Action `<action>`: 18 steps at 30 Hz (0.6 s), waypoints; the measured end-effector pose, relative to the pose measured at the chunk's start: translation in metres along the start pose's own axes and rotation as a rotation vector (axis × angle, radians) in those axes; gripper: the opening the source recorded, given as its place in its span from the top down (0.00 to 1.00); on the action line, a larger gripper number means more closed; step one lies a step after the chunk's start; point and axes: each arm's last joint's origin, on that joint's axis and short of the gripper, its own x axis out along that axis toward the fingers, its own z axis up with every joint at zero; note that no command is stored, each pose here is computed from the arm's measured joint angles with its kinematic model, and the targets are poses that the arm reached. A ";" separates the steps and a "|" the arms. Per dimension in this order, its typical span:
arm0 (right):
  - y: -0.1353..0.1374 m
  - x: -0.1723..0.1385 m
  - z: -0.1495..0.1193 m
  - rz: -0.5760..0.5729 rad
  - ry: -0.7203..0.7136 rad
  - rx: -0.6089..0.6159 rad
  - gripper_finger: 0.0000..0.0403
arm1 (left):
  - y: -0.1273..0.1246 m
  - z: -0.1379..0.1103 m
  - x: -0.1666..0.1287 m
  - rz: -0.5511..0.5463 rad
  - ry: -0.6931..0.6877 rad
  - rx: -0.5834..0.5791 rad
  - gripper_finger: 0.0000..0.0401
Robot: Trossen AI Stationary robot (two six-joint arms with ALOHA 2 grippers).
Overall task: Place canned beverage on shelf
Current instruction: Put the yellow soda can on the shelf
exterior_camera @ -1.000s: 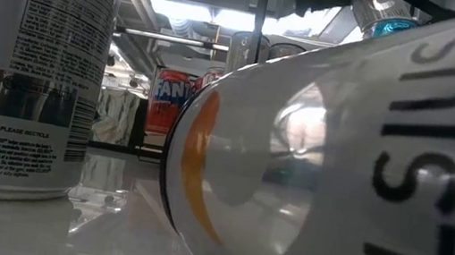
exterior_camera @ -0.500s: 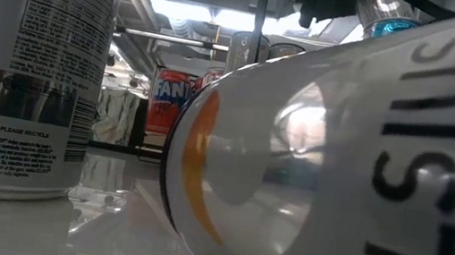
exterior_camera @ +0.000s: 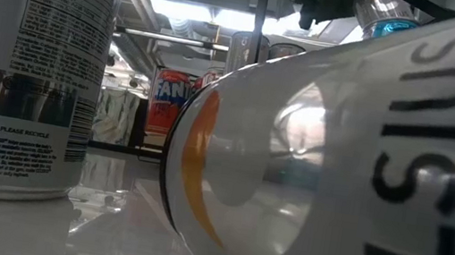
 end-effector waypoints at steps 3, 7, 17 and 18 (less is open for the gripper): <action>0.000 0.000 0.000 -0.002 -0.001 0.003 0.37 | 0.000 0.000 0.000 -0.004 0.002 -0.001 0.32; 0.000 0.000 0.000 -0.009 -0.002 0.030 0.37 | 0.000 -0.002 0.000 -0.006 0.019 -0.006 0.32; -0.001 0.001 0.003 -0.027 -0.013 0.035 0.37 | 0.000 -0.002 0.000 -0.010 0.023 -0.026 0.32; -0.001 0.001 0.003 -0.027 -0.013 0.034 0.37 | 0.000 -0.002 0.000 -0.009 0.023 -0.029 0.32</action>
